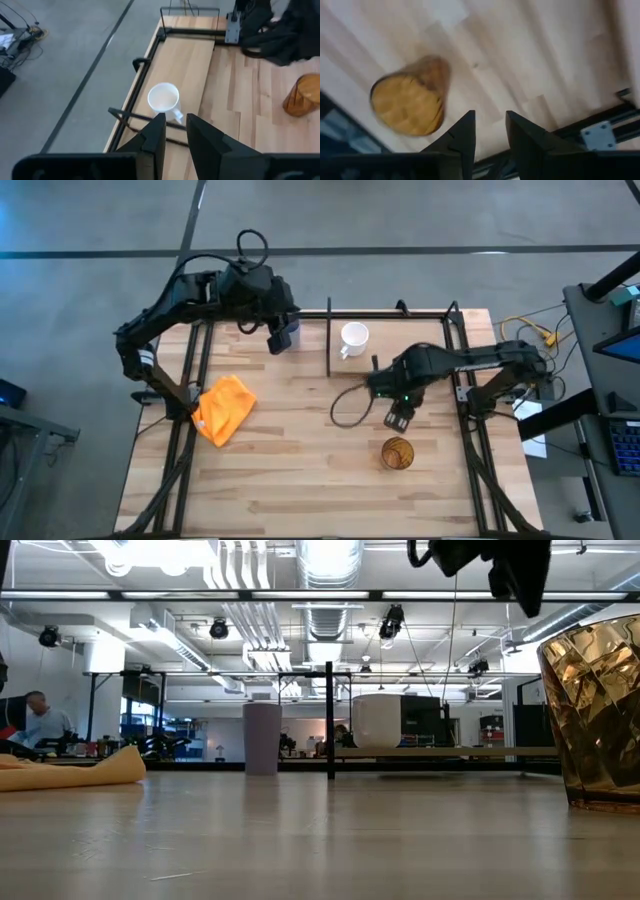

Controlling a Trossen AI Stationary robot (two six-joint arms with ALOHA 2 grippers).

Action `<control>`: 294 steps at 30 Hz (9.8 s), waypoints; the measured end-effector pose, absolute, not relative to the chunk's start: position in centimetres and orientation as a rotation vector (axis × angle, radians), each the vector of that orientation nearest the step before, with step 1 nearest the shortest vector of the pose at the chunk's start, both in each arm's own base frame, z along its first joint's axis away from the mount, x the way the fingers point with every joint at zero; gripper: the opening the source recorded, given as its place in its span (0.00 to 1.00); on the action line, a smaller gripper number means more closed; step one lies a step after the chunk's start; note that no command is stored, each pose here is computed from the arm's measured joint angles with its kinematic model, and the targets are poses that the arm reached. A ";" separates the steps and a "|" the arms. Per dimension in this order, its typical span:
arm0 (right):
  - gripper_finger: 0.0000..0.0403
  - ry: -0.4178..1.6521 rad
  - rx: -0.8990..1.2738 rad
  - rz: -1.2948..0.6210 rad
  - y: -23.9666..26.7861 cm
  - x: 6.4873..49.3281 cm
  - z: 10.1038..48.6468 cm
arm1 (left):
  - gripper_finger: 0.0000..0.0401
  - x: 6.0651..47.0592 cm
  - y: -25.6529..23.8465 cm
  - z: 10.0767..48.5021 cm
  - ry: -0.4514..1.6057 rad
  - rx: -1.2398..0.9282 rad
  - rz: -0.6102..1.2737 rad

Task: Stack small to large cups/mugs on shelf
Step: Put the brown cup on the shelf, then put the purple cup on the shelf

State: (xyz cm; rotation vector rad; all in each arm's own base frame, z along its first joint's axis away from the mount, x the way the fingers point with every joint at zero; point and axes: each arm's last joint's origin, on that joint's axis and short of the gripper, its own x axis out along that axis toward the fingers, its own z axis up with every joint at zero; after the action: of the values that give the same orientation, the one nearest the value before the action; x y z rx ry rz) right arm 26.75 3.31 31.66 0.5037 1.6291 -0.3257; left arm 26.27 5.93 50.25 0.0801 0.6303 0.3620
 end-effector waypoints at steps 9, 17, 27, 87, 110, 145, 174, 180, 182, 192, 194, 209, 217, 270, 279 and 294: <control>0.25 1.703 0.464 -0.263 6.9 27.3 30.3 | 0.16 26.0 5.9 49.7 0.693 0.081 0.356; 0.25 1.686 0.447 -0.239 8.5 28.6 28.8 | 0.16 26.0 5.9 49.7 0.693 0.088 0.354; 0.25 1.708 0.441 -0.253 9.0 30.2 26.8 | 0.16 26.0 5.9 49.7 0.694 0.089 0.353; 0.02 1.508 0.221 -0.516 -0.6 30.6 32.3 | 0.16 26.1 6.0 49.6 0.697 0.086 0.355; 0.02 1.445 0.533 -0.743 -16.4 24.0 33.9 | 0.16 26.1 6.0 49.6 0.699 0.087 0.355; 0.12 1.545 0.530 -0.739 -19.9 26.4 29.4 | 0.16 26.6 6.0 48.4 0.770 0.127 0.332; 0.14 1.206 0.575 -0.689 -18.4 26.5 39.1 | 0.16 26.0 6.3 48.0 0.830 0.170 0.414; 0.14 0.936 0.597 -0.423 -16.3 27.9 43.6 | 0.16 25.1 6.4 47.1 0.944 0.139 0.427; 0.14 0.861 0.544 -0.385 -15.5 28.4 44.8 | 0.16 25.2 6.4 46.9 0.953 0.139 0.424; 0.13 0.688 0.437 -0.231 -10.8 30.3 47.9 | 0.16 26.8 9.7 42.5 1.082 0.004 0.412; 0.13 0.690 0.437 -0.205 -9.8 30.5 48.1 | 0.16 27.3 10.8 41.0 1.108 0.004 0.430; 0.13 0.729 0.449 -0.045 -3.4 31.5 48.3 | 0.16 27.8 18.7 32.8 1.173 -0.127 0.513; 0.13 0.736 0.437 -0.016 -2.4 31.6 48.3 | 0.16 29.1 19.2 30.3 1.204 -0.129 0.373; 0.13 0.863 0.393 -0.178 -2.4 26.2 49.1 | 0.00 38.4 -1.9 31.5 0.988 -0.188 -0.137; 0.13 0.748 0.409 -0.291 -2.1 21.3 51.5 | 0.00 42.8 -1.2 28.1 1.205 -0.193 -0.114; 0.13 0.722 0.408 -0.327 -2.1 20.5 51.8 | 0.05 43.8 -1.3 28.1 1.172 -0.094 -0.170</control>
State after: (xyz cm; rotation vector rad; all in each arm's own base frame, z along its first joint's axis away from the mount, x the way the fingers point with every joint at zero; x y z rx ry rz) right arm 20.52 -2.13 51.81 0.4080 0.7217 -0.3274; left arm 43.78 -1.32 28.15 -0.0936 1.1718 -0.1704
